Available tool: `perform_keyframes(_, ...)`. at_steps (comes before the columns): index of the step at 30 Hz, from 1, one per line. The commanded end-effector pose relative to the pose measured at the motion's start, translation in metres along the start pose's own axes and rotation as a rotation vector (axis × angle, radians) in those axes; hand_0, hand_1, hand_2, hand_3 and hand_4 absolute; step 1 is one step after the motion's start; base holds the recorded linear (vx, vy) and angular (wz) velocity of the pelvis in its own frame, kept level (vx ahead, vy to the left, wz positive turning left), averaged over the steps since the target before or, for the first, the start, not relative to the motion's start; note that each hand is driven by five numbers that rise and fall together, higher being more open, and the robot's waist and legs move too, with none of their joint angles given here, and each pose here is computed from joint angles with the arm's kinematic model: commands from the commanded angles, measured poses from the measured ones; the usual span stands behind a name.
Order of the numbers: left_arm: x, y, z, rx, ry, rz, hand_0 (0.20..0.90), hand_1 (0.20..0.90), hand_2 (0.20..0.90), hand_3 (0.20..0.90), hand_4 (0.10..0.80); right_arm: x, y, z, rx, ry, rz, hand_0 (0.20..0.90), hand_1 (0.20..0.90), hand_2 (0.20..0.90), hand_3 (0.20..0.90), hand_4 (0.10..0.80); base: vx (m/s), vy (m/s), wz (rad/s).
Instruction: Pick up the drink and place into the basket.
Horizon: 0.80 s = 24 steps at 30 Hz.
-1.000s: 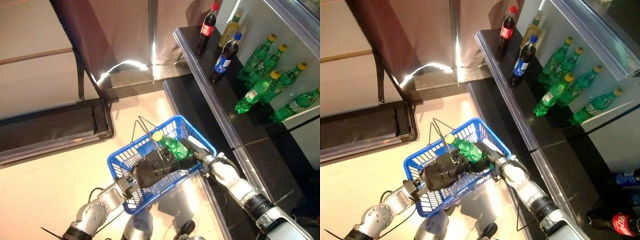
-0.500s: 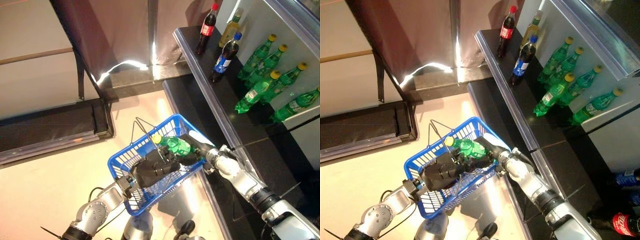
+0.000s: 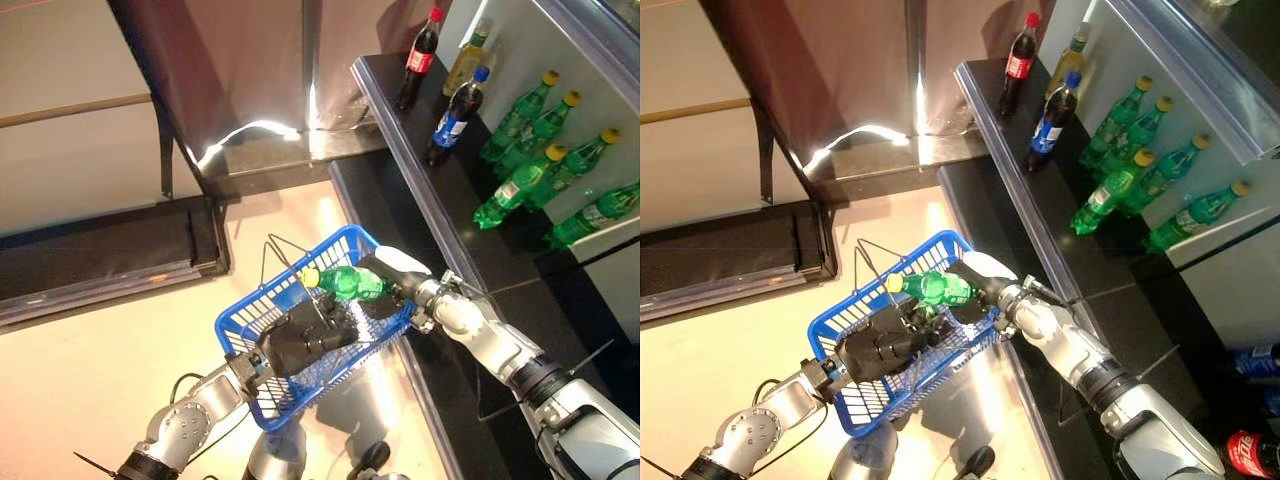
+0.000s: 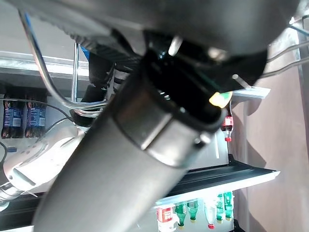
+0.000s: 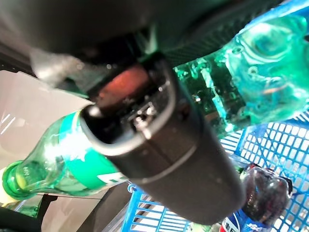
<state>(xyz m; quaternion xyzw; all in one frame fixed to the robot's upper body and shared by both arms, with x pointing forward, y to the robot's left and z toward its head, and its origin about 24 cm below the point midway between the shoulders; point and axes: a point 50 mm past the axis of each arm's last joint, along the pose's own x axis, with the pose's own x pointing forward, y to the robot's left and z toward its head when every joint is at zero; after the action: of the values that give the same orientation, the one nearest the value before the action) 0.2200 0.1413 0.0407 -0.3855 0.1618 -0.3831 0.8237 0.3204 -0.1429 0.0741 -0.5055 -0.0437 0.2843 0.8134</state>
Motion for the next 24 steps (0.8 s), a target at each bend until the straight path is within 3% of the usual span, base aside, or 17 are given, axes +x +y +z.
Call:
perform_keyframes(1,0.045,-0.169,0.04,0.196,-0.208,-1.14,0.3,0.3,0.3,0.2,0.1,0.012,0.013,0.088,-0.164,-0.412,0.105,0.3,0.3,0.3,0.2,0.1,0.0,0.0,0.0)
perform_keyframes(24,0.047,-0.182,0.039,0.243,-0.196,-1.2,0.3,0.3,0.3,0.2,0.1,0.013,0.051,0.104,-0.201,-0.474,0.245,0.3,0.3,0.3,0.2,0.1,0.0,0.0,0.0)
